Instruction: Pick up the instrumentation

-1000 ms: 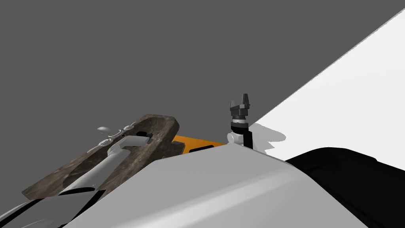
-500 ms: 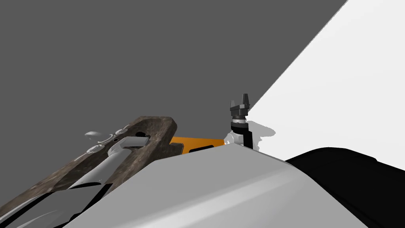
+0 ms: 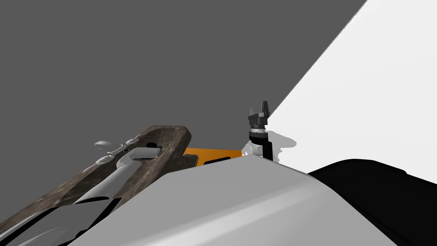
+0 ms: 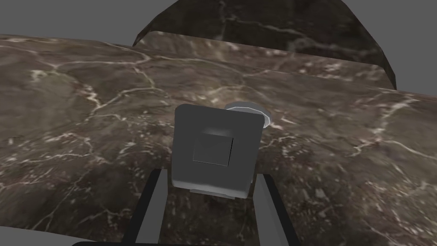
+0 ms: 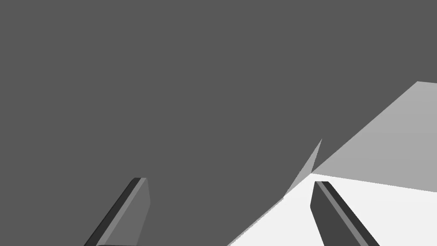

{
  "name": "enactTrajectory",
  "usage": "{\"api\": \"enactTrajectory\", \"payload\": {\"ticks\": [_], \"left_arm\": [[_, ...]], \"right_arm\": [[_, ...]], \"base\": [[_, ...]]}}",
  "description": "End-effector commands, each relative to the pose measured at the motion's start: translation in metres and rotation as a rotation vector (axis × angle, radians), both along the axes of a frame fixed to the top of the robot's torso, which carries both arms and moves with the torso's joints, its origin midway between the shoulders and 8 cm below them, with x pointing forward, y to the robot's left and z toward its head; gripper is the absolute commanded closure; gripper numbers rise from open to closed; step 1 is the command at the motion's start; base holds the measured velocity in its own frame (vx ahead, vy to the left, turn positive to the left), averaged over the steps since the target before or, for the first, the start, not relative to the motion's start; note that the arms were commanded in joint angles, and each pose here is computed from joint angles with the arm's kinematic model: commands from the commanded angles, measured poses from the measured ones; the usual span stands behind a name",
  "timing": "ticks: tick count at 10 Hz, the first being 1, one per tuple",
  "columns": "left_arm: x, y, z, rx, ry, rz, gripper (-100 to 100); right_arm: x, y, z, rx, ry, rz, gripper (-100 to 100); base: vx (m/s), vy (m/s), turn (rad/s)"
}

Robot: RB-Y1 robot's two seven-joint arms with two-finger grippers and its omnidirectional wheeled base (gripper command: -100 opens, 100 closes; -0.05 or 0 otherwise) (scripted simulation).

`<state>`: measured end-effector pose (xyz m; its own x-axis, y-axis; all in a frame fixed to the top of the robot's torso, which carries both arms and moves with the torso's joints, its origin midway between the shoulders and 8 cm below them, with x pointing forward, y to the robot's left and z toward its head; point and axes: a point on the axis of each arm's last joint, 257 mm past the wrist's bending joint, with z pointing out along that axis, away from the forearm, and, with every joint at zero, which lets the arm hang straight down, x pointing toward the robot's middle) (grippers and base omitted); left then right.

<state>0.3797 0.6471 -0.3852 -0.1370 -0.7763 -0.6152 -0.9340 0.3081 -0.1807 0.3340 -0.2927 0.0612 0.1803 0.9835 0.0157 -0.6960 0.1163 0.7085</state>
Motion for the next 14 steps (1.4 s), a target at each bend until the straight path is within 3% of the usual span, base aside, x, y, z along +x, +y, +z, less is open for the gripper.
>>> {"api": "enactTrajectory", "payload": {"ticks": [1,2,3,5,6,12,13,14], "left_arm": [[0.000,0.000,0.000,0.000,0.000,0.000,100],[0.000,0.000,0.000,0.000,0.000,0.000,0],[0.004,-0.007,0.004,0.001,-0.003,-0.031,100],[0.009,-0.016,0.008,0.002,-0.003,-0.073,100],[0.009,-0.016,0.008,0.002,-0.003,-0.073,100],[0.021,-0.048,0.017,0.000,0.001,-0.201,100],[0.019,-0.044,0.015,0.000,0.000,-0.186,100],[0.019,-0.045,0.015,0.000,0.001,-0.189,0]], "right_arm": [[0.000,0.000,0.000,0.000,0.000,0.000,0],[0.000,0.000,0.000,0.000,0.000,0.000,0],[0.000,0.000,0.000,0.000,0.000,0.000,0],[0.000,0.000,0.000,0.000,0.000,0.000,0],[0.000,0.000,0.000,0.000,0.000,0.000,0],[0.000,0.000,0.000,0.000,0.000,0.000,0],[0.000,0.000,0.000,0.000,0.000,0.000,0],[0.000,0.000,0.000,0.000,0.000,0.000,0]], "base": [[0.000,0.000,0.000],[0.000,0.000,0.000],[0.062,-0.017,0.298],[0.139,-0.043,0.287],[0.081,-0.056,0.046],[0.081,-0.045,0.196],[0.038,-0.031,0.048],[0.006,-0.006,-0.008]]}}
